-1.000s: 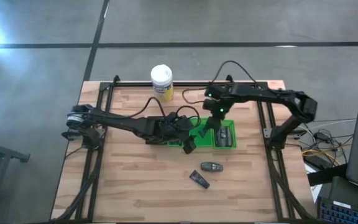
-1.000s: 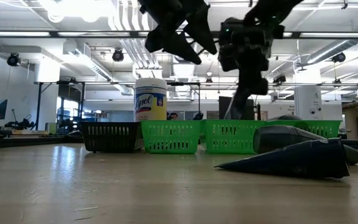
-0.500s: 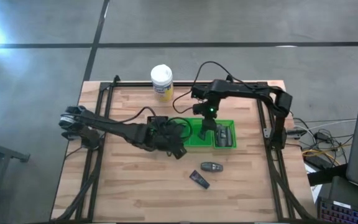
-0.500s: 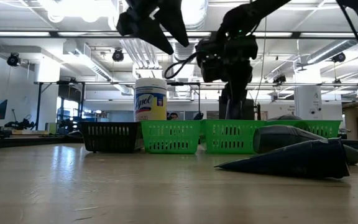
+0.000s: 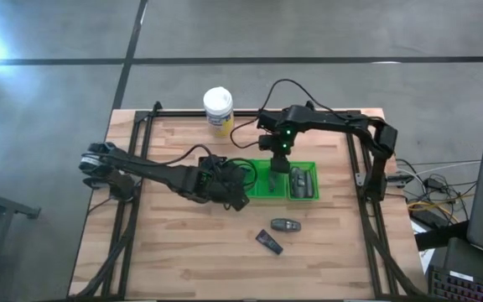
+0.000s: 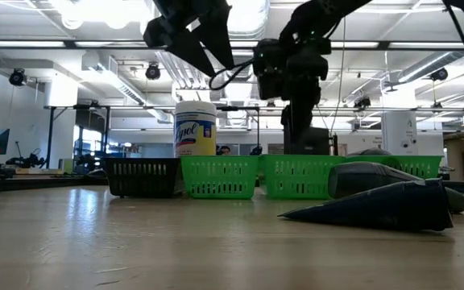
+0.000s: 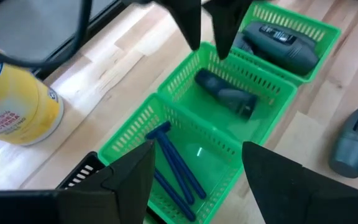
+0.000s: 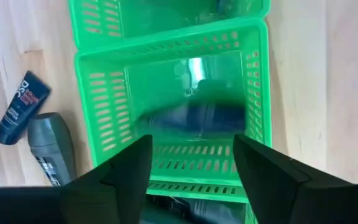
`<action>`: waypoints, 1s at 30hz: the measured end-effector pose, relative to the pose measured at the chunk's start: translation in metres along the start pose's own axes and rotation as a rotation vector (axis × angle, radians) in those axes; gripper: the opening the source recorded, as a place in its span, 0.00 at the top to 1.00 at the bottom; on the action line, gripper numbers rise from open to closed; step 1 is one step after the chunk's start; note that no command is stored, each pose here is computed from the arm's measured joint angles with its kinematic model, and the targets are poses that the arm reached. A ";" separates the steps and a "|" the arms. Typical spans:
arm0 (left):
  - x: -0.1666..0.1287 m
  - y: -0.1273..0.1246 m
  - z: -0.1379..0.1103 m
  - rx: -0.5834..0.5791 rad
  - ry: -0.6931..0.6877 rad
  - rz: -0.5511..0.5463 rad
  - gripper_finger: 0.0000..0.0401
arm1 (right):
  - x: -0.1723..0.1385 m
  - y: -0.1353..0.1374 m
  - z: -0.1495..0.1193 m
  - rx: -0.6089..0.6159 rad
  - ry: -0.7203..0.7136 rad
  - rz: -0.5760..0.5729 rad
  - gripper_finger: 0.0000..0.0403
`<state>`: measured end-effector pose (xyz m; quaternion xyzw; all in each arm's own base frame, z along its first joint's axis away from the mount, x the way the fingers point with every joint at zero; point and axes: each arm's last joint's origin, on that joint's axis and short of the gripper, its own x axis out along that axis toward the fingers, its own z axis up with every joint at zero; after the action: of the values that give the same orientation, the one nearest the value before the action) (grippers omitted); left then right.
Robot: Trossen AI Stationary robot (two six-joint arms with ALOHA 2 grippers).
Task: Pick & Place Travel size toiletries
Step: Put the shave cream into the middle green bin
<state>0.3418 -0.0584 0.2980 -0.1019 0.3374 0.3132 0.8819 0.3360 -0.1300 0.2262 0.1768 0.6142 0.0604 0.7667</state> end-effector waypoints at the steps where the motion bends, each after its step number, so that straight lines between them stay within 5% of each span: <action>1: 0.001 0.000 -0.001 -0.001 0.003 0.002 0.39 | -0.003 0.001 0.000 -0.003 -0.008 -0.003 0.45; 7: 0.002 -0.001 -0.002 0.058 0.015 -0.037 0.39 | -0.031 0.017 -0.007 -0.030 -0.092 -0.068 0.31; 16: 0.026 -0.022 -0.028 0.655 -0.087 -0.538 0.39 | -0.075 0.055 -0.080 0.002 -0.227 -0.165 0.19; 23: 0.050 -0.036 -0.043 0.713 -0.091 -0.730 0.40 | -0.065 0.089 -0.143 0.185 -0.275 -0.174 0.16; 30: 0.074 -0.049 -0.061 0.792 -0.051 -0.805 0.40 | -0.029 0.131 -0.167 0.316 -0.336 -0.066 0.19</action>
<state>0.3818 -0.0848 0.2019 0.1240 0.3422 -0.1959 0.9106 0.1841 0.0158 0.2675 0.2822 0.4853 -0.0920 0.8224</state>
